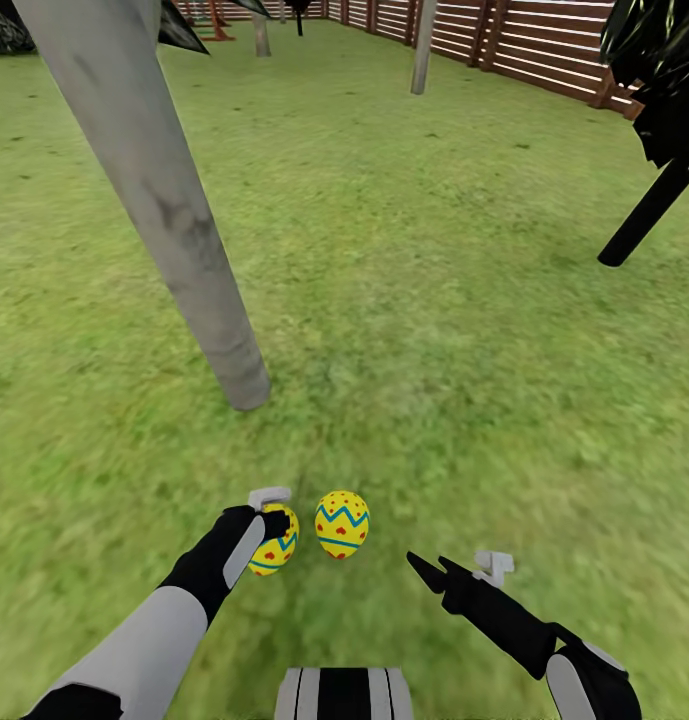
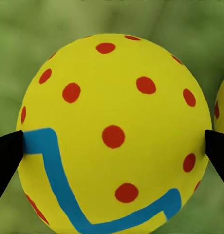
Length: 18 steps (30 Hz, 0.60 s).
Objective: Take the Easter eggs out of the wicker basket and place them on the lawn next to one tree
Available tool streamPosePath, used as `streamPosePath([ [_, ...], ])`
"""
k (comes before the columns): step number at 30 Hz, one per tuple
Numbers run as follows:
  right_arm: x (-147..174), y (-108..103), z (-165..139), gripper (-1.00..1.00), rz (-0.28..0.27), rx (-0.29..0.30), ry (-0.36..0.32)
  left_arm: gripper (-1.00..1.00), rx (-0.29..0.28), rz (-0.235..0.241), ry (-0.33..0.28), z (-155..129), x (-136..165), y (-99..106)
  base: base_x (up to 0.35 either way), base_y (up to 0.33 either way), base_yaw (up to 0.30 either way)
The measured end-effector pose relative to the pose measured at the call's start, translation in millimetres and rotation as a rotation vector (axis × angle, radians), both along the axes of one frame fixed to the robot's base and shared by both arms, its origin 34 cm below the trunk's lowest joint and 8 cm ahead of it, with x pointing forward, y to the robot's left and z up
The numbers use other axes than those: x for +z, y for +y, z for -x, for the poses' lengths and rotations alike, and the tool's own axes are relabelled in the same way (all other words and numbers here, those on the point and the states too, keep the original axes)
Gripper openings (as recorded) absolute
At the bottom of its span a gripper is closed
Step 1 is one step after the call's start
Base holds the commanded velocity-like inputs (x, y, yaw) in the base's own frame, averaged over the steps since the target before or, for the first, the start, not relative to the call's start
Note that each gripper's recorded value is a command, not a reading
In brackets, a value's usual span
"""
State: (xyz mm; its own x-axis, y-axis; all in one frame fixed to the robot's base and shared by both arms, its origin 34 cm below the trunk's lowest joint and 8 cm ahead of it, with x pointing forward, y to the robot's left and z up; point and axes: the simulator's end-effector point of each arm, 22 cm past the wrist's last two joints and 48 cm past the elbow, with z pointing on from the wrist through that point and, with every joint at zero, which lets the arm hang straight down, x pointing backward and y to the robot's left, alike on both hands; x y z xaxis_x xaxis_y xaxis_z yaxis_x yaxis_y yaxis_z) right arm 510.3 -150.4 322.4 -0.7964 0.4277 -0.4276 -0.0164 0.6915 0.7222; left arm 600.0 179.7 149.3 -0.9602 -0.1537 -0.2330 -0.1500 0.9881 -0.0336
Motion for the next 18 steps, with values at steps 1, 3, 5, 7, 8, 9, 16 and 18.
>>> streamPosePath([
  [1,0.0,-0.1,0.0,1.00,0.000,0.000,0.000,-1.00,0.000,0.000,-0.001,-0.2,0.1,0.1,0.000,0.000,0.000],
  [3,0.0,-0.4,-0.1,1.00,0.000,-0.001,0.000,-1.00,0.001,-0.001,-0.003,-0.8,0.3,0.2,0.000,0.000,0.000],
  [5,0.0,-0.5,-0.1,1.00,0.001,-0.001,0.000,-1.00,0.001,-0.001,-0.004,-1.0,0.4,0.2,0.000,0.000,0.000],
  [7,0.0,-0.5,-0.1,1.00,0.001,-0.001,0.000,-1.00,0.001,0.000,-0.004,-1.1,0.5,0.1,0.000,0.000,0.000],
  [8,-0.1,-0.5,-0.1,1.00,0.001,-0.001,0.000,-1.00,0.001,-0.001,-0.004,-1.2,0.5,0.1,0.030,0.000,0.000],
  [9,0.0,-0.3,-0.1,1.00,0.000,-0.001,0.000,-1.00,0.000,-0.001,-0.004,-1.1,0.5,0.2,0.110,0.000,0.000],
  [16,0.0,-0.4,-0.1,1.00,0.000,-0.001,0.000,-1.00,0.000,-0.002,-0.005,-1.4,0.8,0.3,0.134,0.000,0.000],
  [18,0.0,-0.3,-0.1,1.00,0.000,-0.001,0.000,-1.00,0.000,-0.002,-0.006,-1.8,1.1,0.3,0.055,0.000,0.000],
])
